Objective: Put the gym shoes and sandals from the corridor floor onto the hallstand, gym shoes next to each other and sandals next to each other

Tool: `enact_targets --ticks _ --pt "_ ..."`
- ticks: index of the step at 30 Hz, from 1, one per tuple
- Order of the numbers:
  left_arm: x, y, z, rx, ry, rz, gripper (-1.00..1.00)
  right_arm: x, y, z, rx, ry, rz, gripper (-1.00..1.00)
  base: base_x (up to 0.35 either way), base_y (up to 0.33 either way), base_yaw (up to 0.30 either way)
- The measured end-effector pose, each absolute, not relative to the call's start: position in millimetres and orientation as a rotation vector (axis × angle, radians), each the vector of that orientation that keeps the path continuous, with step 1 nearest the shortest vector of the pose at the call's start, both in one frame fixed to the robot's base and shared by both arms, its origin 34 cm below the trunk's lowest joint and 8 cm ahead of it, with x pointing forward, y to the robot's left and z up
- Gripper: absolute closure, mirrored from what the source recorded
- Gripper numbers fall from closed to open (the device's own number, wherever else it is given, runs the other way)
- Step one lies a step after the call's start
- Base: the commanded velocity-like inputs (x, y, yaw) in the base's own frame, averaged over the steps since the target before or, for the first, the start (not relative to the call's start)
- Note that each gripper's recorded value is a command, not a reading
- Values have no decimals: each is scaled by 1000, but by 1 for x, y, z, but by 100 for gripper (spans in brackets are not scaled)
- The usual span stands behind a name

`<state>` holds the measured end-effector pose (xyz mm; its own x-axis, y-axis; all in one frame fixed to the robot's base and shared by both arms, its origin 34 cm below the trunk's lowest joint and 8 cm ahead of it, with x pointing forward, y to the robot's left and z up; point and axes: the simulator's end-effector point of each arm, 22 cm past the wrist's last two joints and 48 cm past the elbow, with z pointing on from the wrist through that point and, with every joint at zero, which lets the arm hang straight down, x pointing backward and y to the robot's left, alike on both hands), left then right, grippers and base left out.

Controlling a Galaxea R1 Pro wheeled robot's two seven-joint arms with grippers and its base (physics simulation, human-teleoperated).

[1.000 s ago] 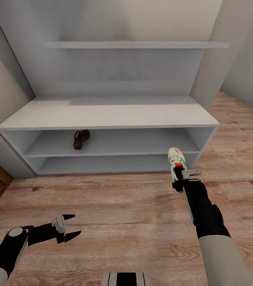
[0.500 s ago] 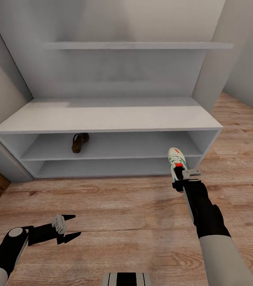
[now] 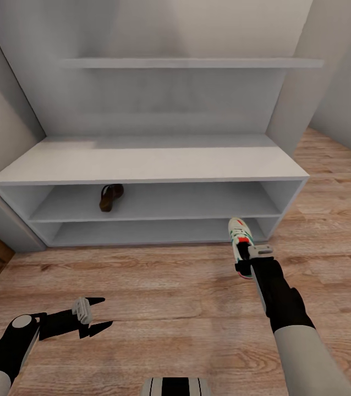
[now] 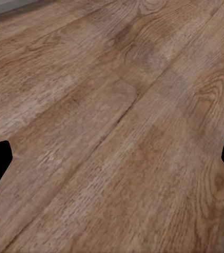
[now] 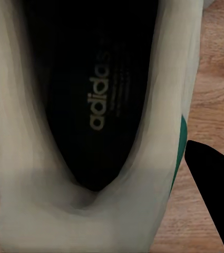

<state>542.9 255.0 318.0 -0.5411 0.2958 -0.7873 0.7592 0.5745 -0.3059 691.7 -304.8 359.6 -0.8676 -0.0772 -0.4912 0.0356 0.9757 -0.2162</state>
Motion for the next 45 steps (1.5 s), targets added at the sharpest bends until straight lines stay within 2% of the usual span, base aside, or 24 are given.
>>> enact_targets --ticks 11,25,38,45 --pt "543 255 318 838 2105 -849 -100 692 -305 360 -28 2605 -297 100 119 0 0" --pt "543 255 318 838 2106 -849 -100 693 -306 362 -24 2599 -299 100 18 0 0" --pt "543 255 318 838 2105 -849 -100 693 -306 363 -23 2598 -298 100 308 0 0" --pt "543 255 318 839 2106 -849 -100 693 -305 362 -24 2599 -297 100 78 0 0"
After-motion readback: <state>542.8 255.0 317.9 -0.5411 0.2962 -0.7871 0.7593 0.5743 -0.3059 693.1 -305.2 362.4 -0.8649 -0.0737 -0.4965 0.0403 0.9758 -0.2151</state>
